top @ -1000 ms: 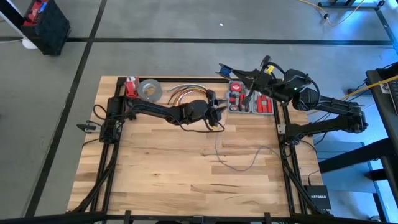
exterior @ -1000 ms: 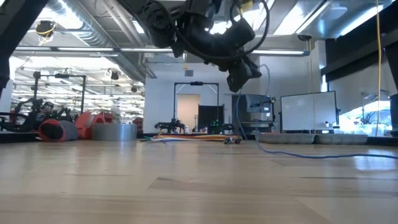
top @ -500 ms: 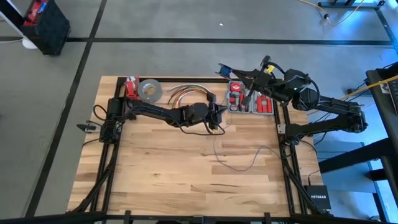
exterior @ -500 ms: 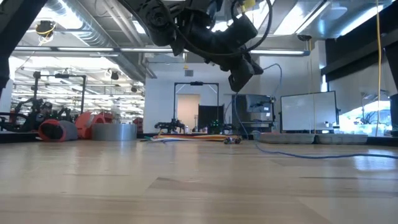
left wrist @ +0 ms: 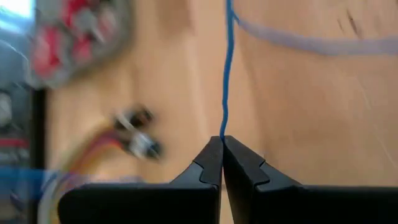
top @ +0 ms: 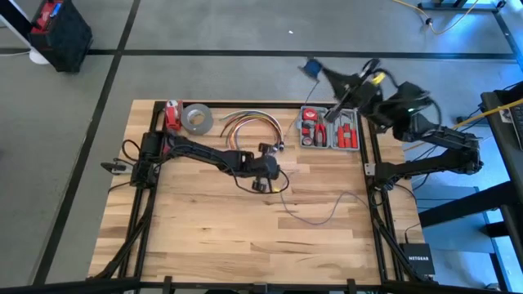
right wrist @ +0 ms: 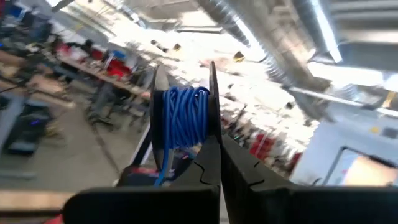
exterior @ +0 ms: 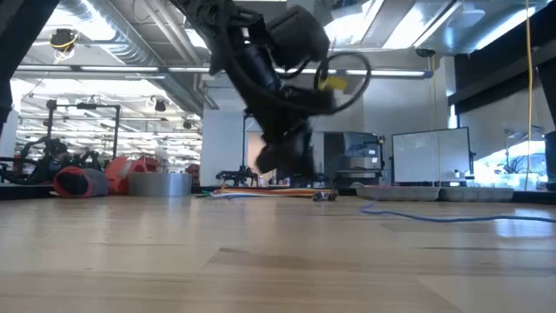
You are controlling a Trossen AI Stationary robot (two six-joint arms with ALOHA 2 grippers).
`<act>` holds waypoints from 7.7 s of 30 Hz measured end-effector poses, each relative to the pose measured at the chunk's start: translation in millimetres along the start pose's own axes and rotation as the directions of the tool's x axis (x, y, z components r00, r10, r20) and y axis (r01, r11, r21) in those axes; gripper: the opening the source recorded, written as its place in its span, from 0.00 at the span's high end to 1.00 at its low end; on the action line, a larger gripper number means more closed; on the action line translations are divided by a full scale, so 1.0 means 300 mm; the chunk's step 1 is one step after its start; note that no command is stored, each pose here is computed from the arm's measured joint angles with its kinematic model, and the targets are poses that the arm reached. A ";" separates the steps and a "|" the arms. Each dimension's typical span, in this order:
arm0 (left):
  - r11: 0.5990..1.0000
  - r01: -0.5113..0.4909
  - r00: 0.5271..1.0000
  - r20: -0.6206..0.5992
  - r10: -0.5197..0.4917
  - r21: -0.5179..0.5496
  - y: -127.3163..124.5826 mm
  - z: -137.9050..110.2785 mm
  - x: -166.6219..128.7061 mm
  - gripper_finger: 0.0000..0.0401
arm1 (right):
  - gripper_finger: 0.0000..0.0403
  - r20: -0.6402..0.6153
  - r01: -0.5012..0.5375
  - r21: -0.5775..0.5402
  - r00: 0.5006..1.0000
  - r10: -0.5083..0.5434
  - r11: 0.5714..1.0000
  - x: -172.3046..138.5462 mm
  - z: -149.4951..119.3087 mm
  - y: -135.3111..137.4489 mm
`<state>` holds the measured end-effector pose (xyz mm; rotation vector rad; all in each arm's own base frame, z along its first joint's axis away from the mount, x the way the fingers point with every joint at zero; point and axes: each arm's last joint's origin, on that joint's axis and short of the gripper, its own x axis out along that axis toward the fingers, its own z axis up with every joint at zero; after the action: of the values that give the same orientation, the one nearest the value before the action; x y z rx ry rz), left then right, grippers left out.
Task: Coil cords
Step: Coil the blue wire on the black spool
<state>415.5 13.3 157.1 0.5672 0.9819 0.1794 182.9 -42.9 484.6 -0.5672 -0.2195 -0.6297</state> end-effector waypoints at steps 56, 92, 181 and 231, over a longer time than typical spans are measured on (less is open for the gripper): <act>0.988 0.035 0.991 -0.122 -0.054 -0.151 -0.109 -0.022 0.000 0.71 | 1.00 -0.075 0.181 -0.336 0.973 -0.218 0.924 0.147 0.315 -0.186; 0.955 -0.034 0.949 -0.309 -0.061 -0.294 0.118 -0.080 -0.276 0.68 | 1.00 -0.365 0.070 -0.254 0.917 -0.163 0.965 0.284 0.050 -0.209; 0.702 0.075 0.800 0.463 0.382 -0.708 0.377 -0.250 -0.390 0.62 | 1.00 -0.274 -0.126 0.289 0.939 0.208 0.949 0.103 -0.652 0.032; 0.643 -0.135 0.981 -0.011 0.193 -0.754 0.278 -0.352 -0.349 0.62 | 1.00 -0.199 -0.031 -0.113 0.980 0.007 0.993 0.016 -0.319 0.098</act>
<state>279.3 81.7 233.4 -0.1216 0.6919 0.6985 207.1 -79.7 394.4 -0.6131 0.0105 -0.6788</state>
